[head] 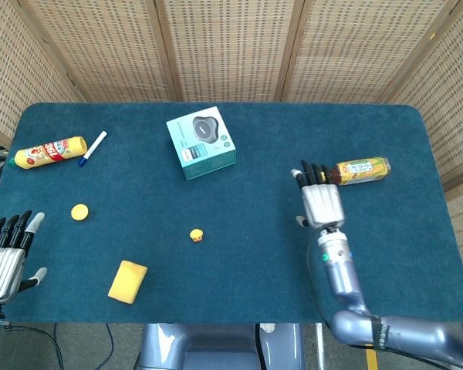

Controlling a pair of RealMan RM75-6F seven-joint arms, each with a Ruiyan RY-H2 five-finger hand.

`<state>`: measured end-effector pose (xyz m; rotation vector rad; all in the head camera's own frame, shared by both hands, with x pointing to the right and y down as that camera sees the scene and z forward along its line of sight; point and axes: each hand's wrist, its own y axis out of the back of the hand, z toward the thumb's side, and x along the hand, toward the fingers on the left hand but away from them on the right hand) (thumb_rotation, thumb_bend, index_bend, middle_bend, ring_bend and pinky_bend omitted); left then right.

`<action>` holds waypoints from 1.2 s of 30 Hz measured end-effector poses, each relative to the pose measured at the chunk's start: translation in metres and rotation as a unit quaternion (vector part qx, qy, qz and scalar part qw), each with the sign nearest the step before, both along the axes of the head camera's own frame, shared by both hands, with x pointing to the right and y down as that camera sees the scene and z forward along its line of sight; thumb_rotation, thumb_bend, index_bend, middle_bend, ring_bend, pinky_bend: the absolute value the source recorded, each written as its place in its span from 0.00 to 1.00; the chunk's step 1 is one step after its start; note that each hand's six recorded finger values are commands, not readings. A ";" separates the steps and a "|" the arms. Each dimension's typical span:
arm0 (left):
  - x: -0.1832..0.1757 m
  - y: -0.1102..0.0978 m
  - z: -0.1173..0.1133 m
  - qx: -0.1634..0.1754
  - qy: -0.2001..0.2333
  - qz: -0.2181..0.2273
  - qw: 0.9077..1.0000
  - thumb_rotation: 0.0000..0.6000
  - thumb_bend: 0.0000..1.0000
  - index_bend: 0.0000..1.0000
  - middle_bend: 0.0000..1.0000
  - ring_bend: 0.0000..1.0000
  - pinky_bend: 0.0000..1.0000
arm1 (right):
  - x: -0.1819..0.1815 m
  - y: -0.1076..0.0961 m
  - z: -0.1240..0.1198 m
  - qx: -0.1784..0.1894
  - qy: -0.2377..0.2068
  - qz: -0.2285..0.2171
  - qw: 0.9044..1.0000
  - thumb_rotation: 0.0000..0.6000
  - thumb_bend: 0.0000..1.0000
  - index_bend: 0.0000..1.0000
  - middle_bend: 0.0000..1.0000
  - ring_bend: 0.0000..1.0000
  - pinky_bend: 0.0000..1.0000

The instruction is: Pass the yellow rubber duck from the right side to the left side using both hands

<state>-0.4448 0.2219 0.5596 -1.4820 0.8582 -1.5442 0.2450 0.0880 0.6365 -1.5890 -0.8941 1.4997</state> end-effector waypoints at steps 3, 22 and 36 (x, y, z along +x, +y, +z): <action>0.003 0.001 0.001 0.000 0.000 0.005 1.000 1.00 0.22 0.00 0.00 0.00 0.00 | 0.035 0.006 -0.007 0.005 -0.005 0.025 1.000 1.00 0.11 0.10 0.00 0.00 0.00; 0.019 0.000 0.015 -0.015 0.006 0.022 1.000 1.00 0.22 0.00 0.00 0.00 0.00 | 0.161 0.104 -0.045 0.083 -0.037 0.076 0.993 1.00 0.09 0.03 0.00 0.00 0.00; 0.084 -0.064 0.023 -0.005 0.043 0.106 0.993 1.00 0.23 0.08 0.00 0.00 0.00 | 0.176 0.102 -0.052 0.088 -0.049 0.088 0.991 1.00 0.09 0.10 0.00 0.00 0.00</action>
